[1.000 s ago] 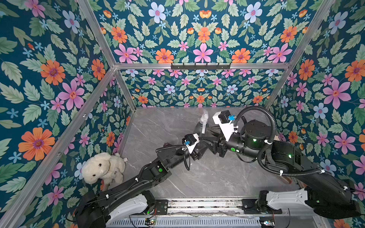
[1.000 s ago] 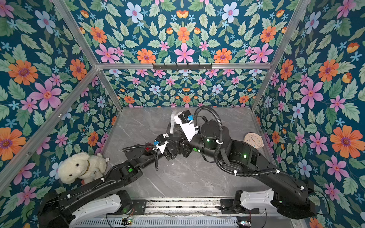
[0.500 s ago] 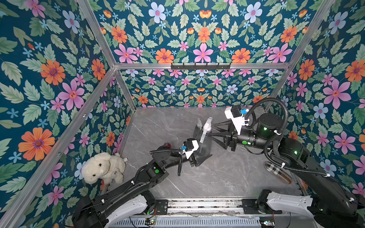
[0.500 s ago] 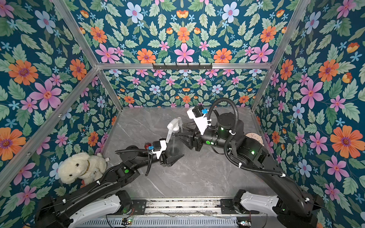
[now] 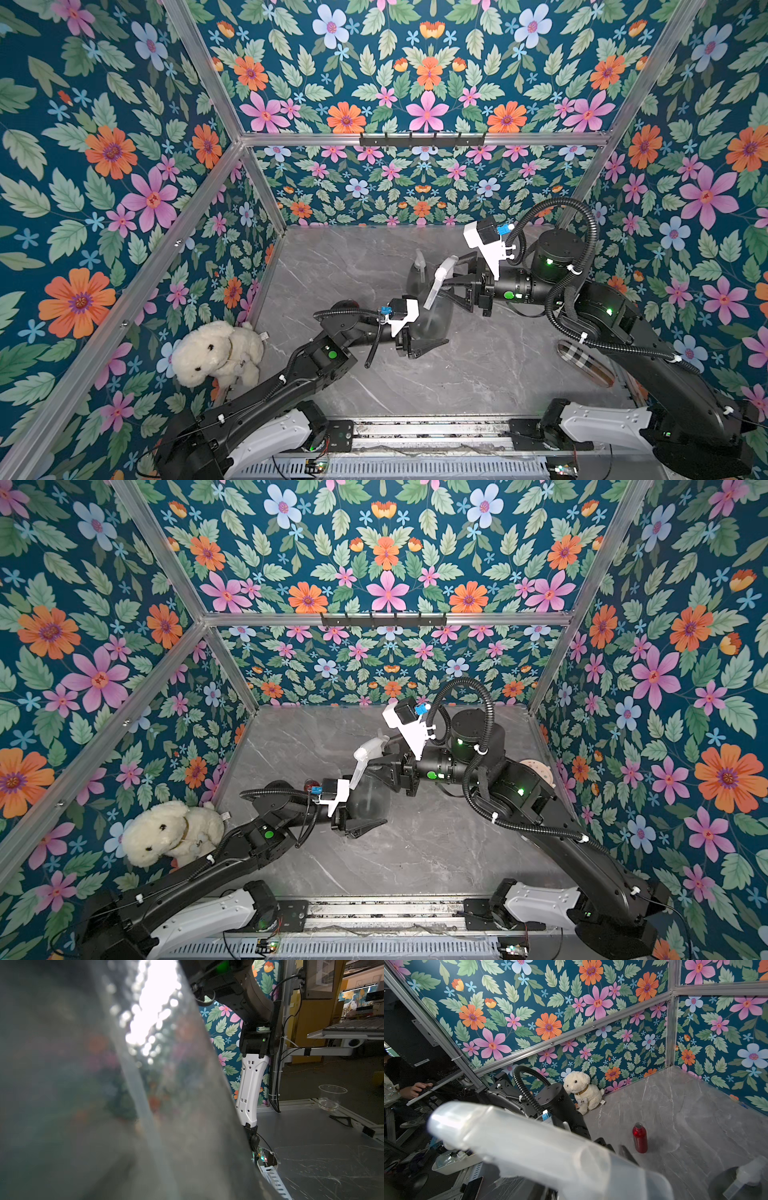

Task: Attach spray nozzles to spray bottles
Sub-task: Screw the spray nozzle on the spray bottle.

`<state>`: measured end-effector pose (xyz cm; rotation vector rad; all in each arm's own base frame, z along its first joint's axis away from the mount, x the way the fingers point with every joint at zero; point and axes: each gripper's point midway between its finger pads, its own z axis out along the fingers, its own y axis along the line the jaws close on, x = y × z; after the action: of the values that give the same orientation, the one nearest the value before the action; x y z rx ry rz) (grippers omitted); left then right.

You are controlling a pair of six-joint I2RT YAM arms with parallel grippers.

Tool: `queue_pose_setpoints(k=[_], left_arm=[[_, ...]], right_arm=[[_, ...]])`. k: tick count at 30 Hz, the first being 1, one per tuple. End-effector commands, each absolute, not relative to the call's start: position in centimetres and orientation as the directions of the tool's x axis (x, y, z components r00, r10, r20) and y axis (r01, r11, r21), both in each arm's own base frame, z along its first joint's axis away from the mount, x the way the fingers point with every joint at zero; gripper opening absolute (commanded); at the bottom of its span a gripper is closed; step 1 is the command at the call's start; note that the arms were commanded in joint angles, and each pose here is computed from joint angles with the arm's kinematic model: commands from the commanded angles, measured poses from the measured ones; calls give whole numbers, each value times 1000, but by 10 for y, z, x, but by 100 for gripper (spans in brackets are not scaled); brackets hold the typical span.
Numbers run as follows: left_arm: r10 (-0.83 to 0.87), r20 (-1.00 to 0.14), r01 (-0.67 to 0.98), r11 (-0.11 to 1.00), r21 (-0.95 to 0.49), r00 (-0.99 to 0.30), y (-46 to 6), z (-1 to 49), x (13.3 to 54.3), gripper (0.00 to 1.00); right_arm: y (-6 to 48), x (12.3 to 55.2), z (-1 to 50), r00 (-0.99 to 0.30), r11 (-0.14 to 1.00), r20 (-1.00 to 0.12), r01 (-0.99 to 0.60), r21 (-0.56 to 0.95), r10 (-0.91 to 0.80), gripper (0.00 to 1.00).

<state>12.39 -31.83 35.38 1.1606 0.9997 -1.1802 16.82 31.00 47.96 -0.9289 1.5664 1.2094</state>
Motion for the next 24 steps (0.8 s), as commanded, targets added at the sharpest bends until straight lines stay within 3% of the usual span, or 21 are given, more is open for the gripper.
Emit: queue_pose_setpoints(k=[1,4,10,18,24], left_arm=[[-162,-976,989,-5,151,148,-317,357,121,0],[-163,-975,989,52,142,149,-317,358,130,0],[-168,-974,961,255,109,155,-312,362,166,0],[-90,-972,807,576,127,217,-307,357,215,0],[-71,-970,797,585,148,232,-312,351,211,0]], right_arm=[[311,169,494,-270,219,-963,-938,267,18,39],[310,173,493,-275,244,-961,-930,273,28,27],[321,191,468,-323,371,-946,-877,306,17,21],[347,222,413,-383,700,-923,-667,253,-32,22],[364,222,410,-360,712,-933,-662,234,-28,33]])
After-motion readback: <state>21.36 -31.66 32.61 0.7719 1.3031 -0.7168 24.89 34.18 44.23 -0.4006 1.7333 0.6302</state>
